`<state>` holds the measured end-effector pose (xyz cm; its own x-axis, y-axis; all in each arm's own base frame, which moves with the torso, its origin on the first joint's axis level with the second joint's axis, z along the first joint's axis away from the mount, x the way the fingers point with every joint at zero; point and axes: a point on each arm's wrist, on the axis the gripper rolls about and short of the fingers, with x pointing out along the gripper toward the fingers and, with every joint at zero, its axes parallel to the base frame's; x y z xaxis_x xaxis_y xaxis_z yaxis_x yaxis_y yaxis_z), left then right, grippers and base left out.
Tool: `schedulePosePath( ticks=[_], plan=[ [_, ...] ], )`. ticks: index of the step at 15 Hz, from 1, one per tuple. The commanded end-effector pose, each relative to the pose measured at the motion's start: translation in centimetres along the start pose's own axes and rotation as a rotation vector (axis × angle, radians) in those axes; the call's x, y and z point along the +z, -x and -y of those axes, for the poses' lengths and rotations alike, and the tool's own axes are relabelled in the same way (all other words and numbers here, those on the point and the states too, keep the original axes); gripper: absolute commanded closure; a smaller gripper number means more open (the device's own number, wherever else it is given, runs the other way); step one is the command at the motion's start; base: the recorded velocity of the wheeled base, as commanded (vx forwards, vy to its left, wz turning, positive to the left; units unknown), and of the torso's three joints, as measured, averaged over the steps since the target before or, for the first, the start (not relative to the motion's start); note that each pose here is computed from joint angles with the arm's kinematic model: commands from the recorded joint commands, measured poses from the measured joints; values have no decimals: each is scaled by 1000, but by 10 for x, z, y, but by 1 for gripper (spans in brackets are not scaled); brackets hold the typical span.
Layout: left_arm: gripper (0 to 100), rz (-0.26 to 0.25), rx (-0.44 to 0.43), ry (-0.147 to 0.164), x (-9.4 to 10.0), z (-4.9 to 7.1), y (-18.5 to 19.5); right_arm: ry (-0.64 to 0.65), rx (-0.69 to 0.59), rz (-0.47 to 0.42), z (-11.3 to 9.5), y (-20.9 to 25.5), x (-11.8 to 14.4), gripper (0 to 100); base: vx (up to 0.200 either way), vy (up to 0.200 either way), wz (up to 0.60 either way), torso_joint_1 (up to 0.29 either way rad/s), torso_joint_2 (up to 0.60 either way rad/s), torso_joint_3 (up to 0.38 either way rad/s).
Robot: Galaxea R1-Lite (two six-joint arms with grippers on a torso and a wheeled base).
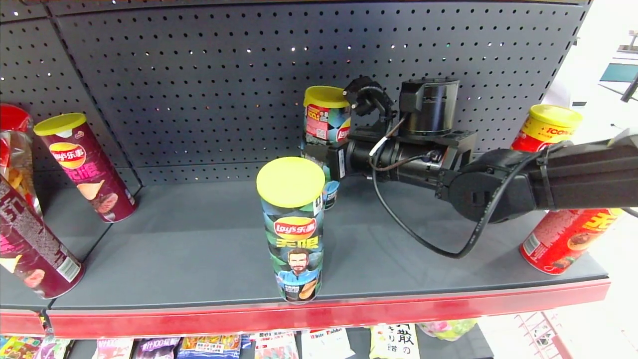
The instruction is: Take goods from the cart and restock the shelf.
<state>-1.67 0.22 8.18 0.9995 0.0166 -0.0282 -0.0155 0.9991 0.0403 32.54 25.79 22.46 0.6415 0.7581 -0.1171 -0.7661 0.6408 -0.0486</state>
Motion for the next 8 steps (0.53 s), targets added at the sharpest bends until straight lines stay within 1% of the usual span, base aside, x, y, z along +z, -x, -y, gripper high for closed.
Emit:
schedulePosePath(
  ticks=[1, 5, 8],
  plan=[
    [0, -4, 0, 0, 0, 0, 0, -4, 16, -12, -5, -9, -6, 100, 0, 0, 0, 0, 0, 0],
    [0, -1, 0, 0, 0, 0, 0, -4, 36, -34, -15, -15, -14, 100, 0, 0, 0, 0, 0, 0],
    [0, -1, 0, 2, 0, 0, 0, -7, 38, -52, -16, -20, -22, 100, 0, 0, 0, 0, 0, 0]
  ],
)
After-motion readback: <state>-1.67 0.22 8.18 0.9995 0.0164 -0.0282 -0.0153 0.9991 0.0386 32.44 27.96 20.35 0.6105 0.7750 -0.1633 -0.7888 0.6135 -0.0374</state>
